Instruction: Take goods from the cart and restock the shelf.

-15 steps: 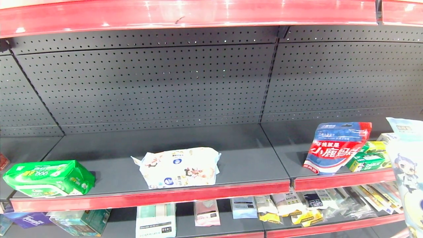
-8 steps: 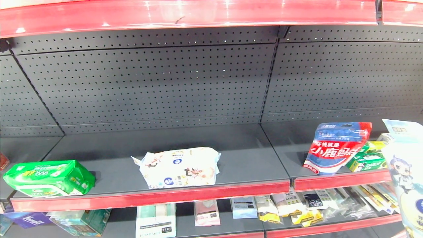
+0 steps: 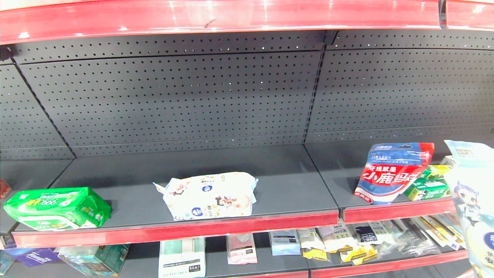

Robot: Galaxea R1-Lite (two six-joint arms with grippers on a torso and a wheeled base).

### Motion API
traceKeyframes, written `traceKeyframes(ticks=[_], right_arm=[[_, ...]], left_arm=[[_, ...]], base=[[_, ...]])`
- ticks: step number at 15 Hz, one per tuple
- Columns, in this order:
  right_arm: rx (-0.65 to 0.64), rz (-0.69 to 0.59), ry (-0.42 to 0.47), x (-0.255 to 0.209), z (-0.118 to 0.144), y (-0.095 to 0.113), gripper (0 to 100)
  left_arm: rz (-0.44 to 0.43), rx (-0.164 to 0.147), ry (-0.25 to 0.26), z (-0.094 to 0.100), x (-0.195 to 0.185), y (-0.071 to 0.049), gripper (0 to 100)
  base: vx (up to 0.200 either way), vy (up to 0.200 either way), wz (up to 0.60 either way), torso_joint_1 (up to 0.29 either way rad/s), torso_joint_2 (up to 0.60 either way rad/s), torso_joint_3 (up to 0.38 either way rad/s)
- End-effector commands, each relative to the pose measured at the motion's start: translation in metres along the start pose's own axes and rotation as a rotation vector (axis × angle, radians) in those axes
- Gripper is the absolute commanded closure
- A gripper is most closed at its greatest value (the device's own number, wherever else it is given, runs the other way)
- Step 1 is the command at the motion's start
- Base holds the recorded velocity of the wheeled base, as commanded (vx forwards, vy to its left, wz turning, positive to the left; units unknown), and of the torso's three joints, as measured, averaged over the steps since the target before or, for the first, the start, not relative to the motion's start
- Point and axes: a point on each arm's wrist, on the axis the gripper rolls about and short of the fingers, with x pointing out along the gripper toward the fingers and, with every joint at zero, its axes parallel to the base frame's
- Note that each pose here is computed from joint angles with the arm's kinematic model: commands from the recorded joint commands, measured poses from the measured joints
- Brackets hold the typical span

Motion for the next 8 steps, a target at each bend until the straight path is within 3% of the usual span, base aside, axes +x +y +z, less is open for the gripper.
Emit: traceKeyframes(ticks=[1, 8], right_arm=[[0.001, 0.003, 0.009, 0.0013, 0.0004, -0.0002, 100], [0.002, 0.010, 0.020, 0.0025, -0.0028, 0.0004, 100]], left_arm=[[0.024, -0.004, -0.006, 0.0012, -0.0010, -0.0005, 0], [-0.009, 0.000, -0.024, -0.0006, -0.0021, -0.0011, 0]], base=[[0.000, 0.000, 0.00, 0.000, 0.00, 0.000], [0.000, 0.000, 0.60, 0.006, 0.00, 0.002]])
